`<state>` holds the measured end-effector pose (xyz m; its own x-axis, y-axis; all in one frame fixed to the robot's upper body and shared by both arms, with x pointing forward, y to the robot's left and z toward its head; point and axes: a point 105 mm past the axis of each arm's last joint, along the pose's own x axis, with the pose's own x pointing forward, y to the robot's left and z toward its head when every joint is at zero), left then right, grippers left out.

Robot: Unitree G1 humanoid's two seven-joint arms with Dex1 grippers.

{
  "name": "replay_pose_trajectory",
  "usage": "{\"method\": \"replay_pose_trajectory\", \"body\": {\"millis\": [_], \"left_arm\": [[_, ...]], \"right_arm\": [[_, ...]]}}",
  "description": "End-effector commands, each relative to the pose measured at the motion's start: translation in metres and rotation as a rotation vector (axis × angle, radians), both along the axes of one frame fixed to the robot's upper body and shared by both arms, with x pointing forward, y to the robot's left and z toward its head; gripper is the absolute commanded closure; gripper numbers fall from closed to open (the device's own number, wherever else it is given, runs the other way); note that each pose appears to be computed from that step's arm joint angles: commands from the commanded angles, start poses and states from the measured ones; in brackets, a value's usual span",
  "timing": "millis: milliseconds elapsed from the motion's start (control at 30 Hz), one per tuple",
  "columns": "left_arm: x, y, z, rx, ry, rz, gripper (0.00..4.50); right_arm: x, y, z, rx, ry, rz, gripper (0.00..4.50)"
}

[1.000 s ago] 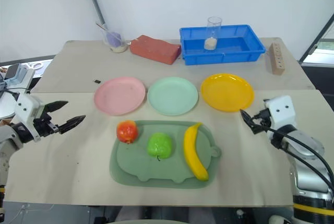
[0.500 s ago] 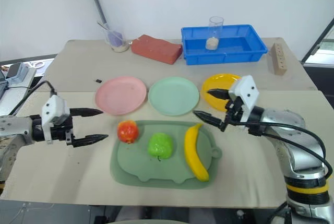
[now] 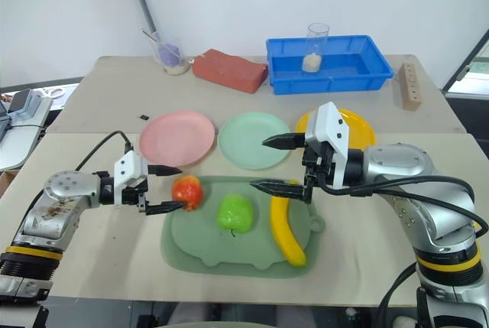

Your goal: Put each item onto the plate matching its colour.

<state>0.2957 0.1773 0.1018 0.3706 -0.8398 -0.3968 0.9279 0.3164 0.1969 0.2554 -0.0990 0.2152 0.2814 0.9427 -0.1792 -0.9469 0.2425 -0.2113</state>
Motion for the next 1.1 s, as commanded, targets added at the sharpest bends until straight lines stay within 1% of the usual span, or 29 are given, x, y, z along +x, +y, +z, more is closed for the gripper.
{"method": "replay_pose_trajectory", "body": {"millis": [33,233,333,433,467,500,667,700,767,833,933,1000,1067,1100], "left_arm": [[0.006,-0.009,0.001,0.006,-0.038,-0.011,0.0],[0.008,-0.009,-0.014,0.033,-0.014,-0.007,0.0],[0.007,-0.009,-0.016,0.032,-0.005,-0.011,0.0],[0.008,-0.01,-0.012,0.005,-0.008,-0.012,0.81],[0.008,-0.011,-0.011,0.0,-0.008,-0.012,1.17],[0.008,-0.011,-0.01,-0.003,-0.008,-0.013,1.29],[0.01,-0.012,-0.004,-0.032,-0.005,0.002,1.29],[0.013,-0.011,0.002,-0.062,-0.001,0.028,1.29],[0.023,-0.008,0.016,-0.13,0.001,0.096,1.29],[0.042,0.003,0.036,-0.202,-0.029,0.214,1.29],[0.072,0.021,0.058,-0.274,-0.094,0.41,1.29],[0.085,0.026,0.061,-0.294,-0.107,0.5,1.29],[0.096,0.029,0.057,-0.292,-0.117,0.581,1.29],[0.102,0.031,0.052,-0.286,-0.117,0.632,1.29]], "right_arm": [[-0.007,0.005,0.014,0.014,-0.055,0.03,0.06],[-0.008,0.005,0.015,0.011,-0.058,0.028,0.06],[-0.008,0.005,0.014,0.009,-0.059,0.026,0.06],[-0.008,0.005,0.015,0.013,-0.059,0.023,0.0],[-0.007,0.005,0.015,0.014,-0.059,0.022,0.0],[-0.007,0.005,0.014,0.015,-0.058,0.021,0.0],[-0.007,0.005,0.013,0.019,-0.056,0.019,0.0],[-0.006,0.005,0.013,0.019,-0.058,0.016,0.0],[-0.005,0.005,0.014,0.019,-0.062,0.006,0.0],[-0.002,0.006,0.015,0.028,-0.059,-0.008,0.0],[0.014,0.013,0.014,-0.009,-0.087,-0.082,0.0],[0.025,0.021,0.019,0.014,-0.099,-0.132,0.0],[0.036,0.03,0.026,0.077,-0.092,-0.184,0.0],[0.043,0.034,0.028,0.084,-0.099,-0.218,0.0]]}}
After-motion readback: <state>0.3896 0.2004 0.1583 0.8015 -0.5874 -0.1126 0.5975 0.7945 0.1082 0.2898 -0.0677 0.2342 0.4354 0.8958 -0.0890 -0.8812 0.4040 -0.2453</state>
